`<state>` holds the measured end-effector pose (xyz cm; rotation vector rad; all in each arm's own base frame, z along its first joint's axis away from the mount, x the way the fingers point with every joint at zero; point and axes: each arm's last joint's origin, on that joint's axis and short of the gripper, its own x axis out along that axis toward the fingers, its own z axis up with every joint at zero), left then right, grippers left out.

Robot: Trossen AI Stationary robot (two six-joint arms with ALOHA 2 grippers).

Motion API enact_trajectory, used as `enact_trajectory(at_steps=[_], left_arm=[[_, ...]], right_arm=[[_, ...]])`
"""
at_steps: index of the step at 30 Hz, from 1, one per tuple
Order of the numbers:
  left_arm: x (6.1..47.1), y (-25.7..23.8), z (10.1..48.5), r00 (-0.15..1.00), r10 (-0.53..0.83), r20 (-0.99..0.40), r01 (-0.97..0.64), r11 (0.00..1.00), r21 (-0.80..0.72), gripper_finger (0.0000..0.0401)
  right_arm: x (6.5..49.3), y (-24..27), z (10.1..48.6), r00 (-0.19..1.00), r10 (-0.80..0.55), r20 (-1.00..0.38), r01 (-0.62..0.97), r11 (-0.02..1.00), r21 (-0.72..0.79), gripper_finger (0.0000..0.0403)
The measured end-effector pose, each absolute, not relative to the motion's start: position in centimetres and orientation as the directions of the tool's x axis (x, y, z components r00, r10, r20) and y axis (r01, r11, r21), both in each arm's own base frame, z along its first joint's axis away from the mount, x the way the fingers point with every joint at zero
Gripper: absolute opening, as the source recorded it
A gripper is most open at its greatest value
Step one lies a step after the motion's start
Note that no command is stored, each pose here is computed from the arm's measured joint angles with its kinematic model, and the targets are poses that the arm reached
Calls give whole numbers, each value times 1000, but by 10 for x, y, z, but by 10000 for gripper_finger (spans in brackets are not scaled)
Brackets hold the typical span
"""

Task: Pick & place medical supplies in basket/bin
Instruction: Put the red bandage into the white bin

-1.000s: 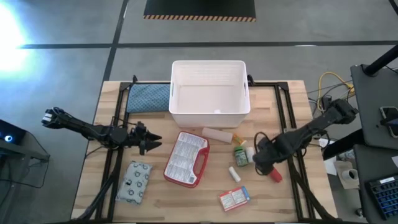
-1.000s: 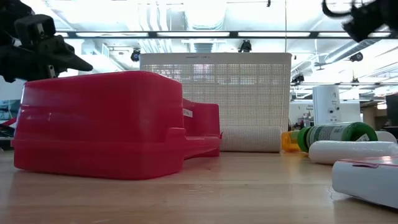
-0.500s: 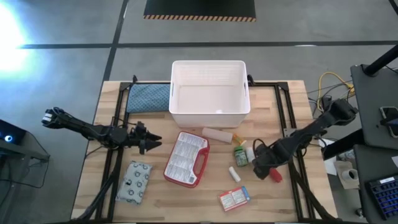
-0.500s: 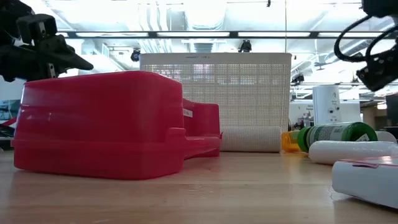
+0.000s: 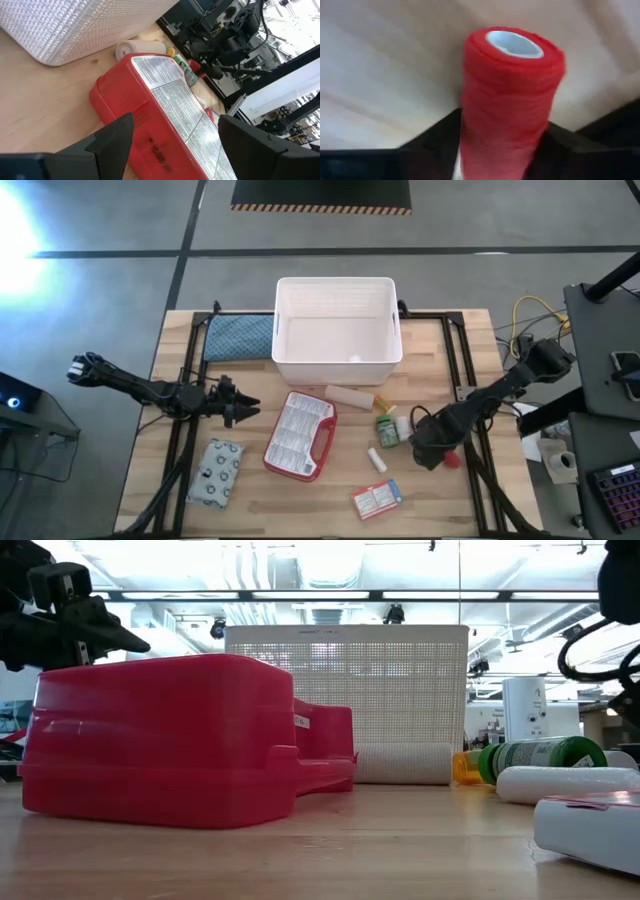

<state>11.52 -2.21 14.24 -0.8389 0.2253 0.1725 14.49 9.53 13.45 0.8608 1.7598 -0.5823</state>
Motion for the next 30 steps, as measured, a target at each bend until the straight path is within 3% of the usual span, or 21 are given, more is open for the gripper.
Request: enact_trajectory(at_steps=[5, 10, 13, 17, 20, 24, 30], left_arm=[[115, -22, 142, 962, 63, -265, -240, 657, -715, 269], [115, -22, 142, 962, 63, -265, -240, 657, -715, 269], [115, -22, 142, 962, 63, -265, -240, 657, -715, 269], [115, -22, 142, 962, 64, -265, -241, 657, -715, 269], [115, -22, 142, 962, 64, -265, -241, 657, -715, 269], [115, -22, 142, 962, 64, -265, -241, 657, -715, 269], [115, -22, 142, 962, 63, -265, -243, 643, -726, 269]], right_arm=[[171, 110, 160, 47, 431, -901, 697, 632, 339, 50], [206, 106, 213, 462, 481, -745, 485, 567, 666, 46], [220, 85, 260, 724, 390, -568, 315, 546, 776, 46], [226, 43, 327, 951, 106, -290, 161, 633, 757, 52], [227, 10, 363, 972, -148, -183, 233, 707, 668, 55], [237, -36, 383, 886, -414, -206, 460, 740, 490, 72], [274, -94, 375, 740, -478, -472, 653, 678, 337, 174]])
